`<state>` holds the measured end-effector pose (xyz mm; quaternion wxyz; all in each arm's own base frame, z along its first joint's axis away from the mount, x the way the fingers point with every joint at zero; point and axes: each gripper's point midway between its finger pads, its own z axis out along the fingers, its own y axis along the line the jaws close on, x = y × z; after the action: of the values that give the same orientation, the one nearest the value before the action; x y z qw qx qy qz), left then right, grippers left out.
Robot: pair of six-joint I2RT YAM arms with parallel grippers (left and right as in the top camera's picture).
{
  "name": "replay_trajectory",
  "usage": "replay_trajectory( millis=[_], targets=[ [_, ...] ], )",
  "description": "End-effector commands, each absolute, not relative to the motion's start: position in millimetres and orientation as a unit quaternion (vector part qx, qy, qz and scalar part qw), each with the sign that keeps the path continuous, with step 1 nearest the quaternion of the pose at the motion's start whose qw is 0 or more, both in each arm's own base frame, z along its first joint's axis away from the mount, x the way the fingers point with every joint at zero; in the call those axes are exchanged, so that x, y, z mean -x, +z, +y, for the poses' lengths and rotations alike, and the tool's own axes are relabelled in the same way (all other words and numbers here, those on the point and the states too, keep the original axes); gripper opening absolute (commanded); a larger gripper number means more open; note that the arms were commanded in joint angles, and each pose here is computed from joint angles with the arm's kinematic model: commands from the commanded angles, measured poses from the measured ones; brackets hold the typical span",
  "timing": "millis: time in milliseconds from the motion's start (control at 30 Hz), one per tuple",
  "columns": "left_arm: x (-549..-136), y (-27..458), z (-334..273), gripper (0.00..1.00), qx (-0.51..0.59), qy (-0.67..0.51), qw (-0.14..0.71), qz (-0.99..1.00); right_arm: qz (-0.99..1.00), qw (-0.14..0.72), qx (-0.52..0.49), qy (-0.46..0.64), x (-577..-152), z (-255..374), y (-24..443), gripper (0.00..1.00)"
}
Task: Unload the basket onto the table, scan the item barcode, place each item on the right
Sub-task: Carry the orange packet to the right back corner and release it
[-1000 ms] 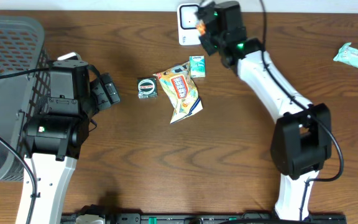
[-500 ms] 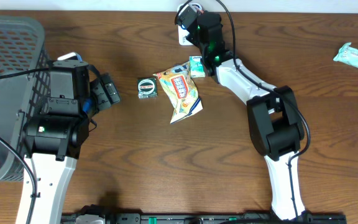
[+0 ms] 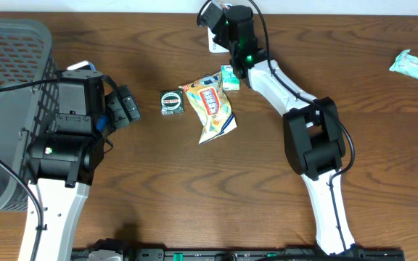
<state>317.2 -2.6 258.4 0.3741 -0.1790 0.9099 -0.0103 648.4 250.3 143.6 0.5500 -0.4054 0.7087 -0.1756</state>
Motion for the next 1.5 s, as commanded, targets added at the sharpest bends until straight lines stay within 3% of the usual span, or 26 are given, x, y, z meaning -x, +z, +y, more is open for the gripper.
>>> replay_trajectory(
  millis=[0, 300, 467, 633, 667, 700, 733, 833, 1100, 1300, 1467],
  targets=[
    [-317, 261, 0, 0.98, 0.176, -0.005, 0.378, 0.909, 0.739, 0.546, 0.336, -0.207, -662, 217, 165, 0.01],
    [-317, 261, 0, 0.97, 0.176, -0.005, 0.378, 0.909, 0.843, 0.416, 0.206, -0.272, -660, 63, 158, 0.01],
    [-317, 261, 0, 0.98, 0.176, -0.005, 0.378, 0.909, 0.885, 0.276, 0.143, -0.346, -622, -66, 131, 0.01],
    [-317, 261, 0, 0.98, 0.176, -0.005, 0.378, 0.909, 0.916, 0.166, 0.103, -0.351, -573, -157, 107, 0.02],
    [-317, 261, 0, 0.98, 0.176, -0.005, 0.378, 0.909, 0.921, 0.153, 0.083, -0.348, -563, -175, 103, 0.15],
    [-317, 261, 0, 0.98, 0.176, -0.005, 0.378, 0.909, 0.925, 0.143, 0.059, -0.346, -553, -191, 100, 0.48],
    [-317, 261, 0, 0.98, 0.176, -0.005, 0.378, 0.909, 0.928, 0.138, 0.038, -0.344, -547, -202, 99, 0.99],
    [-317, 261, 0, 0.98, 0.176, -0.005, 0.378, 0.909, 0.935, 0.12, -0.016, -0.335, -525, -231, 93, 0.99],
    [-317, 261, 0, 0.98, 0.176, -0.005, 0.378, 0.909, 0.972, 0.147, -0.008, -0.181, -530, -196, 67, 0.99],
    [-317, 261, 0, 0.98, 0.176, -0.005, 0.378, 0.909, 0.975, 0.21, 0.056, 0.055, -554, -95, 64, 0.99],
    [-317, 261, 0, 0.98, 0.176, -0.005, 0.378, 0.909, 0.911, 0.242, 0.091, 0.32, -554, 11, 103, 0.99]
  ],
)
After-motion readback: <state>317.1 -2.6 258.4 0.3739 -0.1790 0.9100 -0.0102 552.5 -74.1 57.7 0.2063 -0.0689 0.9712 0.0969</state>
